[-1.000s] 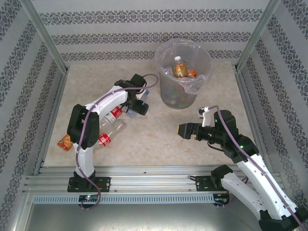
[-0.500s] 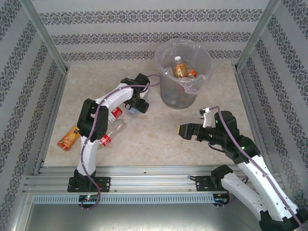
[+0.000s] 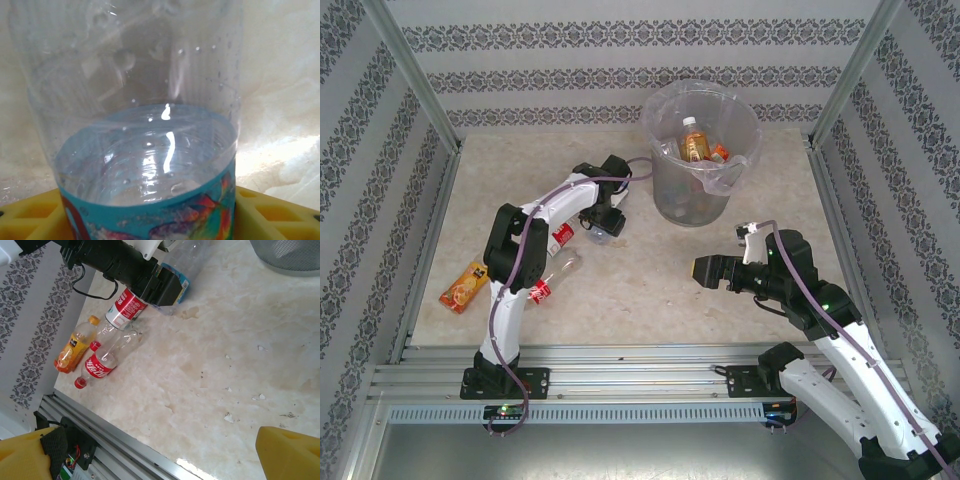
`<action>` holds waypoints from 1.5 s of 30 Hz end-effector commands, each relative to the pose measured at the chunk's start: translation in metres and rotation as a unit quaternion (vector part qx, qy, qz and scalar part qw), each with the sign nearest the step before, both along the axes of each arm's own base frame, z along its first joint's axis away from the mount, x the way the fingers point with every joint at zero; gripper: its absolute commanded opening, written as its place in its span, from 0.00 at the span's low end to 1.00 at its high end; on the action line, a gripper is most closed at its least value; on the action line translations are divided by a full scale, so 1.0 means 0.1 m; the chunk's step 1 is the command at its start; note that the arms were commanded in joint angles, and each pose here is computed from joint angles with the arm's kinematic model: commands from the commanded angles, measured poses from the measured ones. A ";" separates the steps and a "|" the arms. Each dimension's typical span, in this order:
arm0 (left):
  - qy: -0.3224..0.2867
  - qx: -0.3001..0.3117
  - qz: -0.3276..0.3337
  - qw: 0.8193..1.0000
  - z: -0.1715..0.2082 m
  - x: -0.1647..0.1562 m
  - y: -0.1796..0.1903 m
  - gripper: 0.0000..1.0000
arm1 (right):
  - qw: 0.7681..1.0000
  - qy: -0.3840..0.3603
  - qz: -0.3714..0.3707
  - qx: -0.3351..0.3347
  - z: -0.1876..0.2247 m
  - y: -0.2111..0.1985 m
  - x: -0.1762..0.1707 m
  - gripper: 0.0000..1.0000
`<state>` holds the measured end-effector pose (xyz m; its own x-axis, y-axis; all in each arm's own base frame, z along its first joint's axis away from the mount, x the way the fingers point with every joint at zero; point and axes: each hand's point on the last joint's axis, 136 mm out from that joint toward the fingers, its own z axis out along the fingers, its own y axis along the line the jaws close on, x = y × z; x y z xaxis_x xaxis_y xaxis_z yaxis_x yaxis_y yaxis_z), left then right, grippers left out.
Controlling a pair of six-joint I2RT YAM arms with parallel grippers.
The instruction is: Put the plastic bottles in the bin
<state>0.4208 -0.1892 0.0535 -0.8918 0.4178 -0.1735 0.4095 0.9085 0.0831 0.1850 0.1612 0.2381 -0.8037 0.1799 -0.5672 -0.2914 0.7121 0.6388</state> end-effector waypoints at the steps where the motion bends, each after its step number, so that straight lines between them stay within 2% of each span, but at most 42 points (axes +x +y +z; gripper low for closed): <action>1: -0.008 -0.040 0.023 0.999 0.28 -0.08 0.00 0.61 | 1.000 -0.013 -0.010 0.010 0.12 0.00 0.01 0.97; 8: -0.048 -0.162 0.052 0.984 0.79 -0.34 -0.19 0.61 | 0.998 -0.004 -0.042 0.041 0.09 0.01 0.12 0.96; 13: -0.069 -0.280 0.038 0.957 1.14 -0.70 -0.37 0.59 | 0.995 0.006 -0.023 0.092 0.16 0.20 0.21 0.96; 17: -0.064 -0.384 0.003 0.921 1.44 -1.06 -0.59 0.59 | 0.990 0.005 0.001 0.138 0.30 0.37 0.28 0.97; 22: -0.072 -0.489 -0.053 0.868 1.79 -1.49 -0.89 0.57 | 0.989 0.010 0.025 0.148 0.34 0.55 0.34 0.97; 25: -0.074 -0.535 -0.076 0.838 1.96 -1.68 -1.02 0.57 | 0.989 0.009 0.032 0.144 0.35 0.62 0.38 0.98; 28: -0.061 -0.564 -0.088 0.819 2.01 -1.83 -1.14 0.57 | 0.990 0.010 0.040 0.136 0.35 0.71 0.41 0.98; 34: -0.056 -0.565 -0.113 0.816 1.96 -2.04 -1.42 0.58 | 0.989 0.006 0.047 0.139 0.38 0.85 0.49 0.98; 40: -0.065 -0.570 -0.126 0.809 2.00 -2.14 -1.54 0.59 | 0.989 0.008 0.045 0.139 0.37 0.90 0.55 0.93; 45: -0.065 -0.562 -0.126 0.815 1.95 -2.16 -1.56 0.59 | 0.989 0.006 0.044 0.142 0.39 0.91 0.55 0.80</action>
